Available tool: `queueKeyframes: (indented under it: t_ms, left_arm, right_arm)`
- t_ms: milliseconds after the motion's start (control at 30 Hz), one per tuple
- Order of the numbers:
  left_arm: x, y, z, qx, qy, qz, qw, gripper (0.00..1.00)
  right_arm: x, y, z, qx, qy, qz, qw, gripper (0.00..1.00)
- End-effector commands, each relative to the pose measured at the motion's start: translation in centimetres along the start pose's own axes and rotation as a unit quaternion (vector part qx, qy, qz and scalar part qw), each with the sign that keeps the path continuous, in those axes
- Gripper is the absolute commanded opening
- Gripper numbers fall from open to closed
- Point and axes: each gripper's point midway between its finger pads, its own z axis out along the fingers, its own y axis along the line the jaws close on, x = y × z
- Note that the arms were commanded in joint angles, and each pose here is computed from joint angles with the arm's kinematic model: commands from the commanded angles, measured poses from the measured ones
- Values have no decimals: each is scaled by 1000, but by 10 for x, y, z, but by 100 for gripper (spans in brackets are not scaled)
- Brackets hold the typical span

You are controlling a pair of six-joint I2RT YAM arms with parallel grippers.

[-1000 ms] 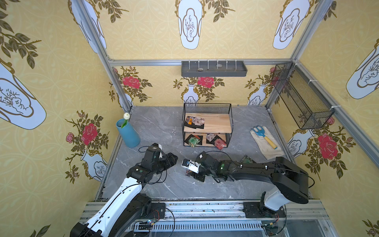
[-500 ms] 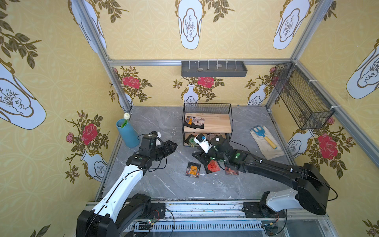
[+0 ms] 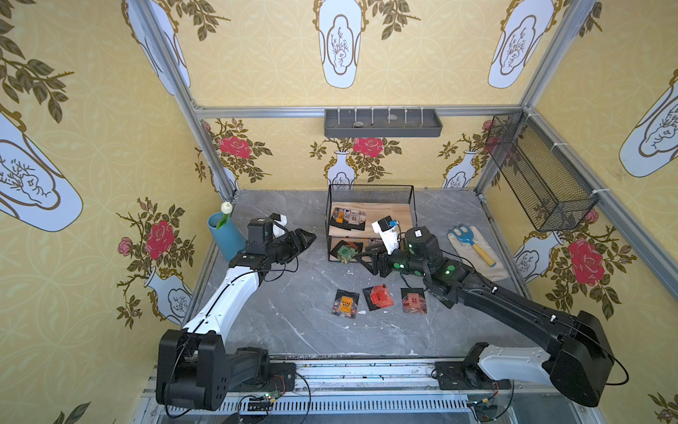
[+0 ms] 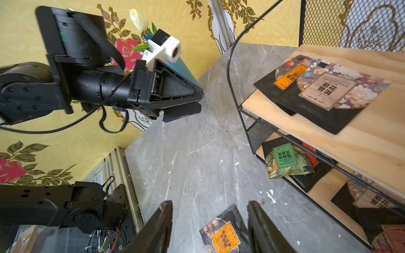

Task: Remove the tea bags from the shelf
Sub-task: Pick up the tea bag from the shelf.

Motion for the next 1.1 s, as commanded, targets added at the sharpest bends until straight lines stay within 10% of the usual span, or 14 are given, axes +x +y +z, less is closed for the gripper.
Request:
queueKeyframes:
  t_ms: [0, 1067]
  left_arm:
    - [-17, -18, 4, 45, -5, 18, 999, 77]
    - [-39, -27, 103, 128, 104, -13, 986, 72]
  right_arm:
    - [-7, 5, -3, -12, -8, 16, 1000, 58]
    - [-18, -22, -2, -13, -19, 53, 998, 57]
